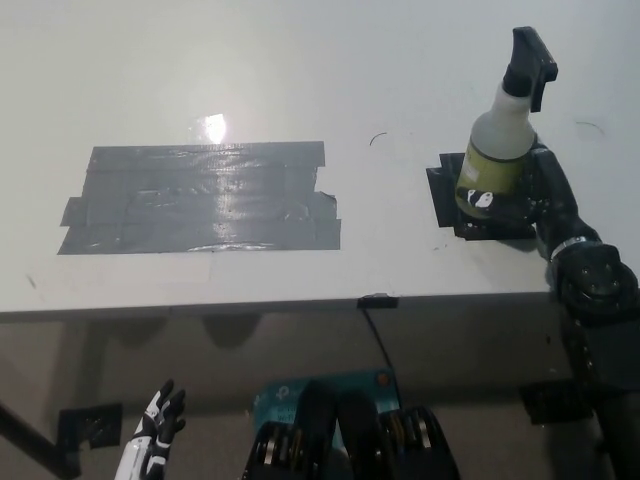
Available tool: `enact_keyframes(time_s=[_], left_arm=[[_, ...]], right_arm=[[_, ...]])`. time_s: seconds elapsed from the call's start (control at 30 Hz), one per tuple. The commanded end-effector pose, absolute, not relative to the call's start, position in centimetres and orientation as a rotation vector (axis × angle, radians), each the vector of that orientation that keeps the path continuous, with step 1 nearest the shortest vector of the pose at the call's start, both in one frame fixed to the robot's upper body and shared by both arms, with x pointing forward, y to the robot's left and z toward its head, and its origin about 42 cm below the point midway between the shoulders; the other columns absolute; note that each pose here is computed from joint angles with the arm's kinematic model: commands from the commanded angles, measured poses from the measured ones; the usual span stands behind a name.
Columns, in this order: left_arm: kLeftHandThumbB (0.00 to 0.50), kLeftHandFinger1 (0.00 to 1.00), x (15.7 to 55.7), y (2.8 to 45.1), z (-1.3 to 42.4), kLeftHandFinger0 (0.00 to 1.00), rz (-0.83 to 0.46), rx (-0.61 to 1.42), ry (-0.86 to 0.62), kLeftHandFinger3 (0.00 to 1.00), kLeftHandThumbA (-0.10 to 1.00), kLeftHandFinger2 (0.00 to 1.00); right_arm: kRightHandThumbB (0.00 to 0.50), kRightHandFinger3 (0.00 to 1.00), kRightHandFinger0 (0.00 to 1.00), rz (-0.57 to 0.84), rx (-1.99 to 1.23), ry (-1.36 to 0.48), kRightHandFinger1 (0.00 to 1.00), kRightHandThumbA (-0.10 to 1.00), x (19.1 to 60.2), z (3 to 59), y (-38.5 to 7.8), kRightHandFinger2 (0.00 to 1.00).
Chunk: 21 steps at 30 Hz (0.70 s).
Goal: A spray bottle is kept on the black marked spot on the table infront of the robot and the robot extends its right arm to pick it up and hands it to a person
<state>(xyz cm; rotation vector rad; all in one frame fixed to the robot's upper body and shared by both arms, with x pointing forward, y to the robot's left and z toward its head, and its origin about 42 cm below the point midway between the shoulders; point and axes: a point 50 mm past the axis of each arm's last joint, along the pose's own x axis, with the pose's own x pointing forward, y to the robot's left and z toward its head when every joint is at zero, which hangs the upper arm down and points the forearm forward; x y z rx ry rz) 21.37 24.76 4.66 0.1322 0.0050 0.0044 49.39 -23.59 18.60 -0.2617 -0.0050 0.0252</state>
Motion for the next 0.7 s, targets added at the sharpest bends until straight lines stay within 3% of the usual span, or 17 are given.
enact_keyframes(time_s=[0.0,0.13,0.17,0.2,0.23,0.27,0.3,0.33,0.37,0.4,0.47,0.53,0.57,0.63,0.67], left_arm=[[0.357,1.00,21.1,24.7,5.1,1.00,-0.010,0.128,-0.029,1.00,0.92,1.00],[0.355,1.00,21.3,24.7,5.1,1.00,-0.011,0.129,-0.033,1.00,0.92,1.00],[0.355,1.00,21.3,24.7,5.1,1.00,-0.011,0.129,-0.033,1.00,0.92,1.00],[0.354,1.00,21.3,24.7,5.1,1.00,-0.012,0.128,-0.034,1.00,0.92,1.00],[0.355,1.00,21.2,24.5,5.1,1.00,-0.012,0.128,-0.034,1.00,0.92,1.00],[0.356,1.00,21.2,24.5,5.1,1.00,-0.014,0.130,-0.034,1.00,0.92,1.00],[0.357,1.00,21.2,24.4,5.1,1.00,-0.017,0.132,-0.035,1.00,0.92,1.00],[0.358,1.00,21.3,24.4,5.1,1.00,-0.019,0.134,-0.037,1.00,0.92,1.00],[0.359,1.00,21.4,24.4,5.2,1.00,-0.019,0.135,-0.038,1.00,0.92,1.00],[0.359,1.00,21.4,24.4,5.2,1.00,-0.018,0.135,-0.040,1.00,0.92,1.00],[0.356,1.00,21.4,24.4,5.2,1.00,-0.019,0.135,-0.041,1.00,0.92,1.00],[0.354,1.00,21.9,24.4,5.4,1.00,-0.023,0.142,-0.049,1.00,0.92,1.00],[0.346,1.00,21.9,24.5,5.4,1.00,-0.023,0.154,-0.050,1.00,0.93,1.00],[0.341,1.00,21.9,24.5,5.4,1.00,-0.023,0.158,-0.052,1.00,0.93,1.00],[0.342,1.00,21.9,24.5,5.4,1.00,-0.023,0.158,-0.051,1.00,0.93,1.00]], right_arm=[[0.472,1.00,1.00,0.021,-0.257,-0.098,1.00,0.95,51.7,22.3,-23.1,1.00],[0.459,1.00,1.00,0.022,-0.205,-0.109,1.00,0.94,52.7,23.0,-23.3,1.00],[0.427,1.00,1.00,0.022,-0.196,-0.110,1.00,0.96,52.8,23.1,-23.3,1.00],[0.435,1.00,1.00,0.020,-0.173,-0.110,1.00,0.91,53.0,23.2,-23.3,1.00],[0.399,1.00,1.00,-0.029,-0.105,-0.139,1.00,0.75,53.7,23.7,-23.3,1.00],[0.386,1.00,0.93,-0.053,-0.097,-0.149,0.89,0.69,54.0,23.8,-23.3,1.00],[0.385,1.00,0.79,-0.067,-0.096,-0.150,0.77,0.67,54.1,23.9,-23.5,0.92],[0.400,0.89,0.45,-0.090,-0.067,-0.145,0.49,0.58,54.3,24.1,-23.5,0.66],[0.381,0.62,0.26,-0.111,-0.061,-0.151,0.29,0.53,54.5,24.3,-23.5,0.41],[0.357,0.29,0.08,-0.151,-0.101,-0.190,0.16,0.43,54.7,24.6,-23.4,0.26],[0.347,0.11,0.00,-0.177,-0.155,-0.239,0.12,0.44,54.7,25.3,-22.9,0.25],[0.343,0.02,0.00,-0.178,-0.156,-0.263,0.15,0.44,54.8,25.9,-22.7,0.29],[0.327,0.00,0.00,-0.174,-0.154,-0.281,0.17,0.41,54.7,26.1,-22.4,0.31],[0.315,0.34,0.00,-0.166,-0.133,-0.300,0.09,0.36,54.4,26.6,-21.8,0.24],[0.310,0.38,0.00,-0.161,-0.125,-0.307,0.06,0.35,54.3,26.7,-21.7,0.21]])
